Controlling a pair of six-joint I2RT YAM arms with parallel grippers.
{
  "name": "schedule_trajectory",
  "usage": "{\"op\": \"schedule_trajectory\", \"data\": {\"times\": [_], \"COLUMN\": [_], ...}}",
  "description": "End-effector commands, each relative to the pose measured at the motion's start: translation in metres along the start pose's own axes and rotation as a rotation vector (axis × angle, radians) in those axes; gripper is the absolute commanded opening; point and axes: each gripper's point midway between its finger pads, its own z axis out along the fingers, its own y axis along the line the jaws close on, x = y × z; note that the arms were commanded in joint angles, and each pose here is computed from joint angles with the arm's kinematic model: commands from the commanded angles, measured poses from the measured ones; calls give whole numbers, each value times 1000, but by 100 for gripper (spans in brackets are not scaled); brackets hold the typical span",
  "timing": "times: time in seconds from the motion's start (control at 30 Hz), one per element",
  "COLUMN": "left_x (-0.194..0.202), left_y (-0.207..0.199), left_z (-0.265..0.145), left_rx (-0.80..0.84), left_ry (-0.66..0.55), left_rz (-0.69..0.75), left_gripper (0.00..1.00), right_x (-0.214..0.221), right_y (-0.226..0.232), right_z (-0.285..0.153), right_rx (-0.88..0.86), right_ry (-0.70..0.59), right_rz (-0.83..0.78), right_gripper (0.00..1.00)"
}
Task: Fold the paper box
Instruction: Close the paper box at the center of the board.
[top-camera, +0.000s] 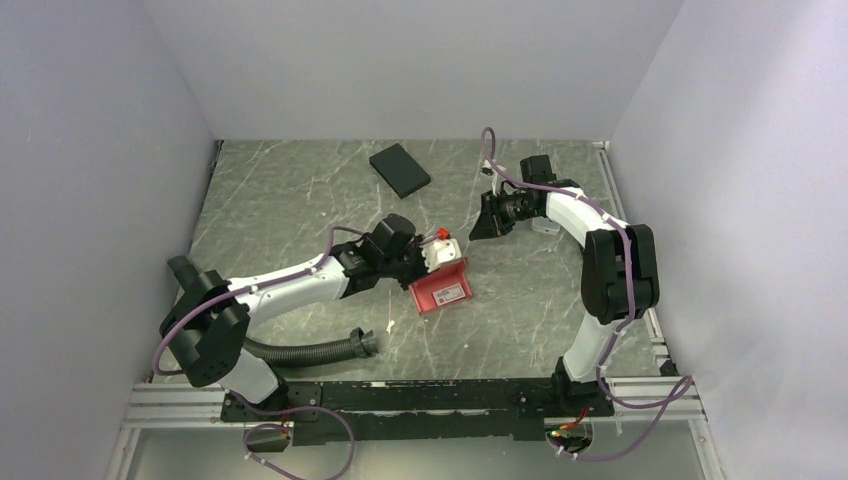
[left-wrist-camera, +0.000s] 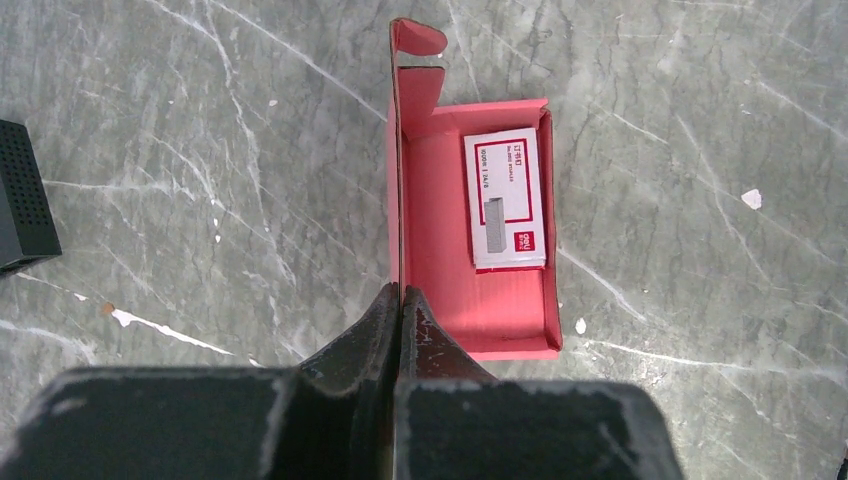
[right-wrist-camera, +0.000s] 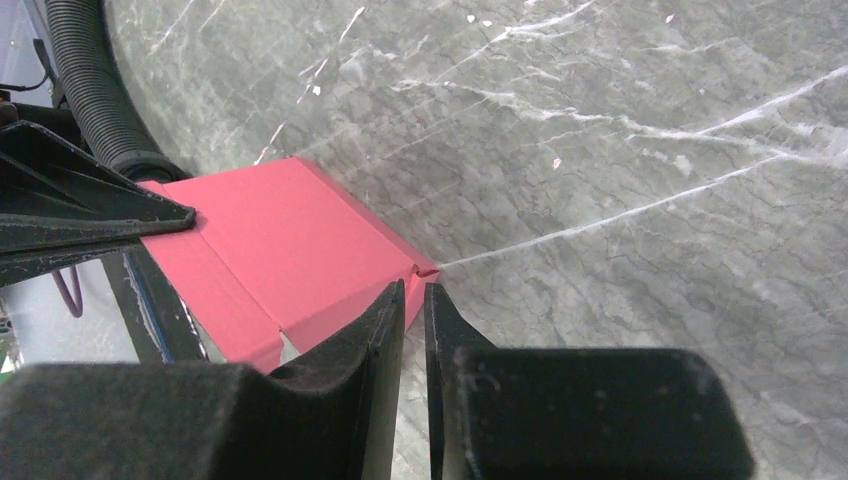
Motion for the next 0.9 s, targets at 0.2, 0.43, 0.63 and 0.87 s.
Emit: {"op": "schedule_trajectory", "data": {"times": [0.2, 0.43, 0.63, 0.87], "left_x": [5, 13, 20, 26], "left_y": [-9, -22, -29, -34], "left_z": [-4, -2, 1, 1], "left_rx": [28, 56, 64, 63], "left_ry": [24, 49, 77, 80], "left_rz": [31, 26, 28, 5], "left_gripper": [4, 4, 4, 5], "right_x": [-4, -8, -18, -19], "right_y": [5, 11, 27, 57], "right_z": [-1, -5, -16, -36], "right_rx": [-44, -50, -79, -127], "right_ry": [-6, -20, -64, -114], "right_rz": [-17, -52, -134, -381], "right_gripper": [16, 16, 21, 39]}}
